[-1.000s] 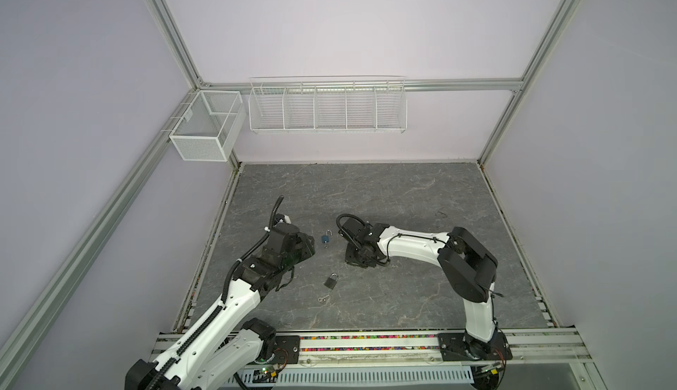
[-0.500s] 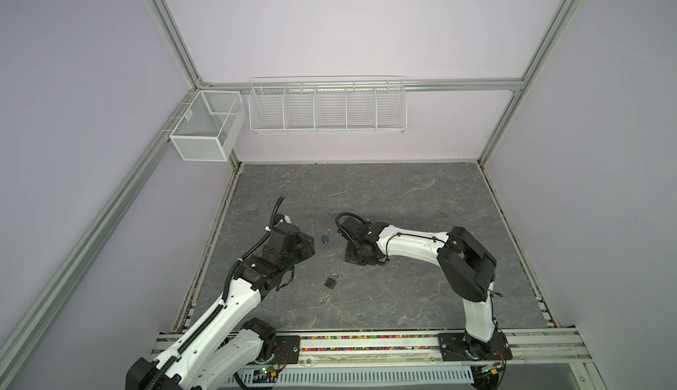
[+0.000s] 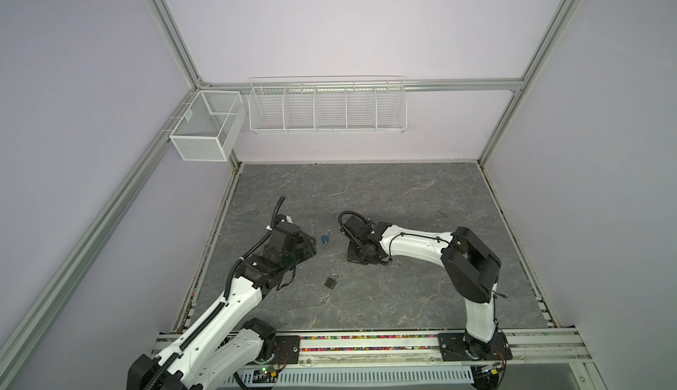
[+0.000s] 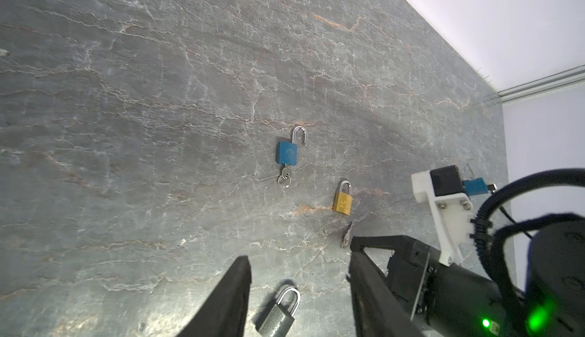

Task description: Unlock with the key

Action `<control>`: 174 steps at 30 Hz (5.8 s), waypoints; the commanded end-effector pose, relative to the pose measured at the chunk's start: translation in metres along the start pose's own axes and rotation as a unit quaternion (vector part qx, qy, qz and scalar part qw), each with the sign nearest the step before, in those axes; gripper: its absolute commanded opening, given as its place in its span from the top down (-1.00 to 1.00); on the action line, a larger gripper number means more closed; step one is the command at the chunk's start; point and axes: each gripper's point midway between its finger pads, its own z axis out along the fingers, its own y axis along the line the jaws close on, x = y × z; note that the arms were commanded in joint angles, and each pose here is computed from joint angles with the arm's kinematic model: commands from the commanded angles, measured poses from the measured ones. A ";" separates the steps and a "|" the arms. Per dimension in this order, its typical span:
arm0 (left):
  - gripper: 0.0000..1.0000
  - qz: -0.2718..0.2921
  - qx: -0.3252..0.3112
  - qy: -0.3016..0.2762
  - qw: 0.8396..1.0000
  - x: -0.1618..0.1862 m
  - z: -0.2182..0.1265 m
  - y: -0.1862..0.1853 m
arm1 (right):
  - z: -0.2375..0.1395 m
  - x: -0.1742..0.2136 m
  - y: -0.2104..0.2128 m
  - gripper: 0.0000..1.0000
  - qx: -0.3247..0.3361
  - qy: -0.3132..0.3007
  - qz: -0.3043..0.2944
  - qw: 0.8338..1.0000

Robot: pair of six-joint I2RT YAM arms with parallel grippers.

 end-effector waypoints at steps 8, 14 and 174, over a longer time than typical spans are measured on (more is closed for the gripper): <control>-0.03 -0.056 0.080 0.012 0.995 0.001 -0.005 -0.028 | -0.031 -0.001 -0.004 0.86 -0.043 -0.006 -0.013 0.999; -0.05 -0.109 0.129 0.027 0.985 0.006 -0.003 -0.042 | -0.049 -0.001 -0.005 0.87 -0.062 -0.008 -0.019 0.998; 1.00 -0.052 0.417 -0.146 0.896 -0.072 -0.077 -0.216 | -0.280 -0.046 0.054 -0.26 -0.462 -0.150 -0.052 0.873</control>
